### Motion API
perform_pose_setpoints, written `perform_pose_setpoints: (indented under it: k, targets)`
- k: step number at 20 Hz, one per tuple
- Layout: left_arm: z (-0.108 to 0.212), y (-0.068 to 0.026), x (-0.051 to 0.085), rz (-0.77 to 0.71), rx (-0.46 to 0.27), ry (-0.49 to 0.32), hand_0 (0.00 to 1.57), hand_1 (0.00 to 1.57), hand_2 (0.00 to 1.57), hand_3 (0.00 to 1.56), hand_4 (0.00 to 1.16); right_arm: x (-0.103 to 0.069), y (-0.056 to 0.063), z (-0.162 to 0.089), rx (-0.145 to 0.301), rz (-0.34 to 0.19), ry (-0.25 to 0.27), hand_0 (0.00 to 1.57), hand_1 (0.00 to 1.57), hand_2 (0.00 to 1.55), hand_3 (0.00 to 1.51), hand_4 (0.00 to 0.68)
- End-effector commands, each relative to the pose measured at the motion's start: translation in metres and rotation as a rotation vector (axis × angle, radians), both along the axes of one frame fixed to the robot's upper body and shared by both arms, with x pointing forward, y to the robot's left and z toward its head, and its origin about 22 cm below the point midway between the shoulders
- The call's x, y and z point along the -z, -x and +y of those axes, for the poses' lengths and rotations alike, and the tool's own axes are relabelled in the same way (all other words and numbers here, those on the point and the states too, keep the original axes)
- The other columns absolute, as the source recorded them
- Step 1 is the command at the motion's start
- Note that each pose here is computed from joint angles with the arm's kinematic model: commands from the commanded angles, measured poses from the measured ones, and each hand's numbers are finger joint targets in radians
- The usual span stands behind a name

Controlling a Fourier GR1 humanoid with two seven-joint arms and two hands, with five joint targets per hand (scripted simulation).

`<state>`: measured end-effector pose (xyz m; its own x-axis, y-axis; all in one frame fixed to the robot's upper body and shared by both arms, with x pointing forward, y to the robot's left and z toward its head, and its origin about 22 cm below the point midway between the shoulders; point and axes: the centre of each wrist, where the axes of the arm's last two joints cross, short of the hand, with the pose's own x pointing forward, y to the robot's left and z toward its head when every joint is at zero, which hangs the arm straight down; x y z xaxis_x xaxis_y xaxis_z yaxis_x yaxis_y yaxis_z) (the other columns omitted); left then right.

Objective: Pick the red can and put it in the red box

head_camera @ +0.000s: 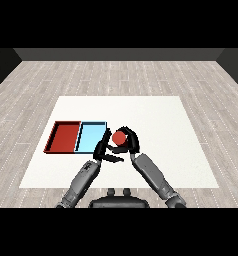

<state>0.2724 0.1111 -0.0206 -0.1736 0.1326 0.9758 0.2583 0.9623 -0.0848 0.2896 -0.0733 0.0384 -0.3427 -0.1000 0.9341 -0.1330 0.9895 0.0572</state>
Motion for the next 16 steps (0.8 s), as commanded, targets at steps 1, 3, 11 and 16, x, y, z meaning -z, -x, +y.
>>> perform_pose_setpoints:
  k: [1, 3, 11, 16]
  targets:
    - [0.000, -0.0198, 0.003, 0.009, 0.024, 0.000, 0.00, 0.00, 0.00, 0.00, 0.00, 0.004, 0.000, 0.006, -0.034, 0.014, -0.001, 1.44, 1.44, 1.44, 1.38, 0.628]
    - [-0.001, 0.0021, 0.021, 0.000, 0.020, 0.036, 0.00, 0.00, 0.00, 0.00, 0.00, -0.008, -0.002, 0.018, -0.015, 0.000, 0.000, 1.45, 1.45, 1.44, 1.38, 0.624]
    - [-0.011, -0.0059, 0.003, -0.002, 0.061, 0.044, 0.00, 0.00, 0.00, 0.00, 0.00, -0.008, -0.009, 0.023, -0.043, 0.003, -0.027, 1.50, 1.50, 1.45, 1.38, 0.618]
    - [-0.028, -0.0133, -0.009, 0.000, 0.046, 0.029, 0.00, 0.00, 0.00, 0.00, 0.00, -0.006, -0.005, 0.023, -0.085, -0.001, -0.014, 1.48, 1.48, 1.46, 1.37, 0.632]
